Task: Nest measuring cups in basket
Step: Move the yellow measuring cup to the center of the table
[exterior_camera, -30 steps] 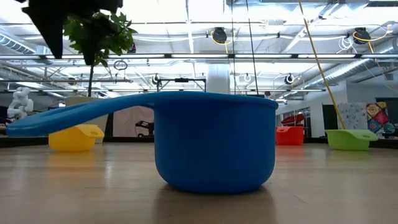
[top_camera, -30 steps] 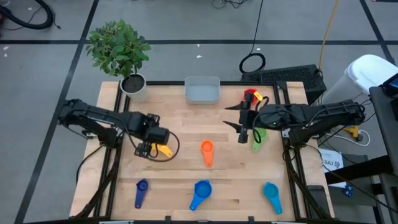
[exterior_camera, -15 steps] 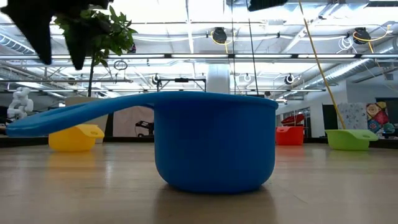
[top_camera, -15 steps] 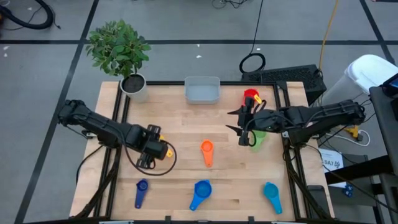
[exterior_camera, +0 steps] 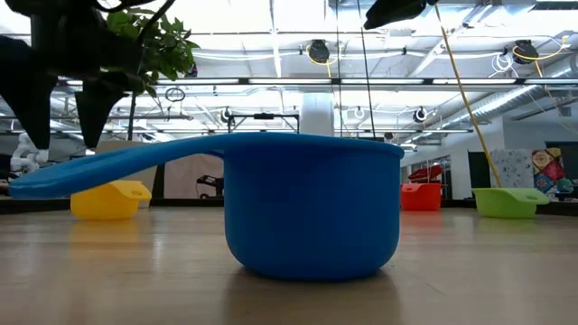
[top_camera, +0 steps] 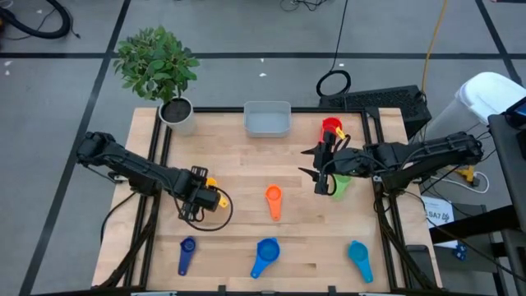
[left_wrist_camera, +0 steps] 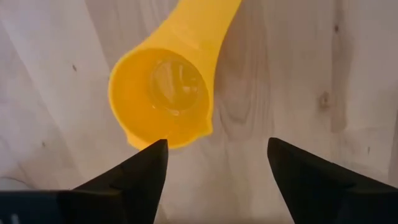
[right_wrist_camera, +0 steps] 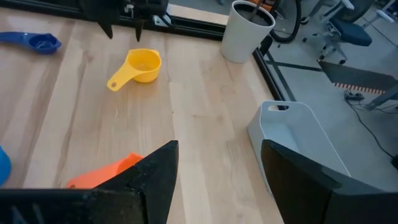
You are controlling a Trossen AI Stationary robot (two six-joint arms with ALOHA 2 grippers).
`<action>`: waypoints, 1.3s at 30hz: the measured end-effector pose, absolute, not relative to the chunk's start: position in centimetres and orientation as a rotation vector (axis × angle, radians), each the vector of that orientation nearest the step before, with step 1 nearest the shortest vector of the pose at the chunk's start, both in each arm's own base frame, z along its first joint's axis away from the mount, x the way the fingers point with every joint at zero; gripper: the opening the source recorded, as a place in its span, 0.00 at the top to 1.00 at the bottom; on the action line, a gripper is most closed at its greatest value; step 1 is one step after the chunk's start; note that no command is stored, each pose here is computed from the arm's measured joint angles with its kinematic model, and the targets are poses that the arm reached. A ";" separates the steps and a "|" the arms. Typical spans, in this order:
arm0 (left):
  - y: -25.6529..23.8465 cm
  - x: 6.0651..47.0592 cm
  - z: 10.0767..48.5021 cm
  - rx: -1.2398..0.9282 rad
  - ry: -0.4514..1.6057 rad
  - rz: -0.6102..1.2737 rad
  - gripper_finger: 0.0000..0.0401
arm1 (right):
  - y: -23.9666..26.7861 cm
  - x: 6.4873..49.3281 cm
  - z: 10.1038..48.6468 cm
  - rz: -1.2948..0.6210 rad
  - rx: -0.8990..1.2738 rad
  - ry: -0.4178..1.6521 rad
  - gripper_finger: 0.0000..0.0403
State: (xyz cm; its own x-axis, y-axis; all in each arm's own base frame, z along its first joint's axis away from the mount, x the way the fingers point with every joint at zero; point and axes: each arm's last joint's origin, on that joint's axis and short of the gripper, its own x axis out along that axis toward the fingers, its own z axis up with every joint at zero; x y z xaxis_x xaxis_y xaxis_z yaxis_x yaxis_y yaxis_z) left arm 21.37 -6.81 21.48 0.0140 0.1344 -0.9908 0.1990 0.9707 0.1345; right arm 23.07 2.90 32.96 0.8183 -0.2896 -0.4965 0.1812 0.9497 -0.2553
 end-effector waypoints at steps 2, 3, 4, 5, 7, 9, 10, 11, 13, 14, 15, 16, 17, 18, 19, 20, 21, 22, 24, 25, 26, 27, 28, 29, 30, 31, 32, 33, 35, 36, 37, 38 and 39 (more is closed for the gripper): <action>-6.9 21.6 21.2 0.256 1.537 -0.053 0.33 | 2.9 23.1 33.0 -0.253 -0.198 0.558 0.44; -6.9 21.6 21.1 0.254 1.526 -0.054 0.34 | 2.9 23.1 33.0 -0.253 -0.198 0.559 0.44; -6.9 21.7 20.9 0.250 1.513 -0.056 0.34 | 2.9 23.1 33.0 -0.254 -0.197 0.559 0.44; -7.0 21.8 20.7 0.246 1.497 -0.057 0.35 | 2.9 23.1 33.0 -0.255 -0.192 0.558 0.44; -7.0 21.9 20.5 0.242 1.480 -0.061 0.35 | 2.9 23.1 33.0 -0.257 -0.187 0.557 0.44; -7.0 21.8 20.3 0.246 1.485 -0.063 0.36 | 2.9 23.1 33.0 -0.258 -0.183 0.557 0.44; -6.9 21.8 20.2 0.247 1.486 -0.062 0.36 | 2.9 23.1 33.0 -0.258 -0.183 0.557 0.44; -6.9 21.7 20.1 0.244 1.488 -0.060 0.36 | 2.9 23.1 33.0 -0.258 -0.183 0.557 0.44; -6.9 21.6 19.5 0.238 1.490 -0.052 0.36 | 2.9 23.1 33.0 -0.258 -0.183 0.557 0.44; -6.8 21.5 19.2 0.232 1.491 -0.047 0.36 | 2.9 23.1 33.0 -0.258 -0.183 0.557 0.44; -6.8 21.3 18.9 0.231 1.493 -0.046 0.36 | 2.9 23.1 33.0 -0.258 -0.183 0.557 0.44; -6.8 21.2 18.6 0.232 1.497 -0.045 0.36 | 2.9 23.1 33.0 -0.258 -0.183 0.557 0.44; -6.7 21.1 18.4 0.231 1.498 -0.044 0.36 | 2.9 23.1 33.0 -0.258 -0.183 0.557 0.44; -6.7 21.1 18.2 0.227 1.493 -0.042 0.36 | 2.9 23.1 33.0 -0.257 -0.184 0.557 0.44; -6.8 21.2 18.2 0.224 1.482 -0.040 0.36 | 2.9 23.1 33.0 -0.257 -0.184 0.557 0.44; -6.8 21.3 18.2 0.224 1.472 -0.037 0.36 | 2.9 23.1 33.0 -0.257 -0.184 0.557 0.44; -6.8 21.3 18.2 0.228 1.465 -0.032 0.36 | 2.9 23.1 33.0 -0.257 -0.184 0.557 0.44; -6.7 21.4 18.2 0.232 1.462 -0.027 0.36 | 2.9 23.1 33.0 -0.257 -0.184 0.557 0.44; -6.7 21.5 18.1 0.232 1.451 -0.021 0.38 | 2.9 23.1 33.0 -0.257 -0.185 0.557 0.44; -6.6 21.5 18.0 0.228 1.441 -0.022 0.38 | 2.9 23.1 33.0 -0.257 -0.185 0.557 0.44; -6.5 21.6 17.8 0.226 1.435 -0.022 0.39 | 2.9 23.1 33.0 -0.257 -0.185 0.557 0.44; -6.4 21.5 17.6 0.224 1.434 -0.021 0.41 | 2.9 23.1 33.0 -0.257 -0.185 0.557 0.44; -6.3 21.5 17.4 0.224 1.436 -0.018 0.42 | 2.9 23.1 33.0 -0.257 -0.185 0.557 0.44; -6.2 21.4 17.3 0.222 1.439 -0.015 0.43 | 2.9 23.1 33.0 -0.257 -0.185 0.557 0.44; -6.1 21.4 17.2 0.219 1.442 -0.012 0.44 | 2.9 23.1 33.0 -0.257 -0.184 0.557 0.44; -6.0 21.4 17.2 0.218 1.443 -0.009 0.46 | 2.9 23.1 33.0 -0.257 -0.183 0.557 0.44; -5.9 21.4 17.1 0.214 1.442 -0.007 0.47 | 2.9 23.1 33.0 -0.257 -0.182 0.557 0.44; -5.9 21.4 17.1 0.211 1.437 -0.006 0.48 | 2.9 23.1 33.0 -0.257 -0.181 0.556 0.44; -5.8 21.5 17.1 0.210 1.429 -0.008 0.51 | 2.9 23.1 33.0 -0.257 -0.182 0.557 0.44; -5.9 21.6 17.1 0.214 1.426 -0.013 0.52 | 2.9 23.1 33.0 -0.257 -0.182 0.557 0.44; -5.9 21.6 17.1 0.218 1.422 -0.022 0.54 | 2.9 23.1 33.0 -0.257 -0.182 0.557 0.44; -5.9 21.7 17.1 0.221 1.419 -0.038 0.55 | 2.9 23.1 33.0 -0.257 -0.182 0.557 0.44; -5.9 21.7 17.1 0.224 1.418 -0.050 0.57 | 2.9 23.1 33.0 -0.257 -0.182 0.557 0.44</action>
State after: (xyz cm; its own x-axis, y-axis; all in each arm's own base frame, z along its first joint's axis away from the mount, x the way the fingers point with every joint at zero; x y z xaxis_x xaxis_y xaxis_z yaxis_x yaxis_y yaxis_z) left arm 21.67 -5.92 17.07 0.1554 0.0988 -0.9829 0.1675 0.9780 0.1248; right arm 23.07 2.90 32.96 0.8184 -0.2889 -0.4968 0.1909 0.9520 -0.2392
